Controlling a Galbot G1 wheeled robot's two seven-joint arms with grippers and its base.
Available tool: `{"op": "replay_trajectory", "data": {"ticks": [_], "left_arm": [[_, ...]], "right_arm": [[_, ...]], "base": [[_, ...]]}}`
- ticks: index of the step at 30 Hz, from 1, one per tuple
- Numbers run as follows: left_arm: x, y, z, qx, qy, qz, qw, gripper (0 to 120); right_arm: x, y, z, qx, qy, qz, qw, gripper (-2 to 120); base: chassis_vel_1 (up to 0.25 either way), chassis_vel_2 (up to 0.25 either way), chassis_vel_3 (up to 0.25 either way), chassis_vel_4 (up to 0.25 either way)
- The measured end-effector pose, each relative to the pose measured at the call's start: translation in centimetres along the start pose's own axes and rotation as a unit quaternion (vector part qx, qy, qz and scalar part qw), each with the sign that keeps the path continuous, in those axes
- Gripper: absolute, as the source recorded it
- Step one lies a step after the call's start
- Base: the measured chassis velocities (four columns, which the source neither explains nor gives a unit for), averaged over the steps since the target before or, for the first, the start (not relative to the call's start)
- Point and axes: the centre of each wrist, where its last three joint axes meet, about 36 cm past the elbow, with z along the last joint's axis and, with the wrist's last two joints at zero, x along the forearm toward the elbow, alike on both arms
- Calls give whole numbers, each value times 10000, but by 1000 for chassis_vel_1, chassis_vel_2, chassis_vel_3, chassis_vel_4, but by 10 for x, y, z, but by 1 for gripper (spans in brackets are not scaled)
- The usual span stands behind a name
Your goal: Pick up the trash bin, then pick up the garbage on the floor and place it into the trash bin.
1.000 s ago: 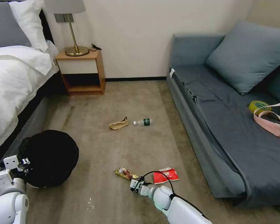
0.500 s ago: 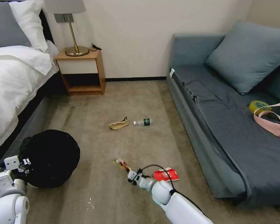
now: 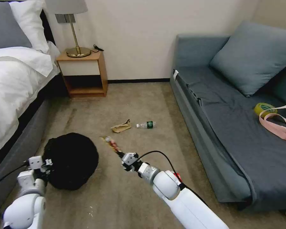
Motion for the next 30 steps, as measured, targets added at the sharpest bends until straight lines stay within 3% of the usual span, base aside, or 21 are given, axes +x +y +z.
{"op": "replay_trajectory", "data": {"ticks": [5,9,21,30], "left_arm": [[2,-18,-11,37,-112,345,9993,4],[7,-28,-12,89,-130,505,9986,4],[19,-35,-14,104,-198,590,9980,4],[22,-29,-11,69,-223,509,9984,4]], "right_arm": [[-7,2,-16,-333,-340,-180,9987,0],[-17,-2,-12,-492,-418,-200,9977,0],[-60,-4,20,-735,-170,-73,9971,1],[-62,11,26,-676,-142,-3,9976,36]], "base": [[0,0,0,0],[0,0,0,0],[0,0,0,0],[0,0,0,0]]}}
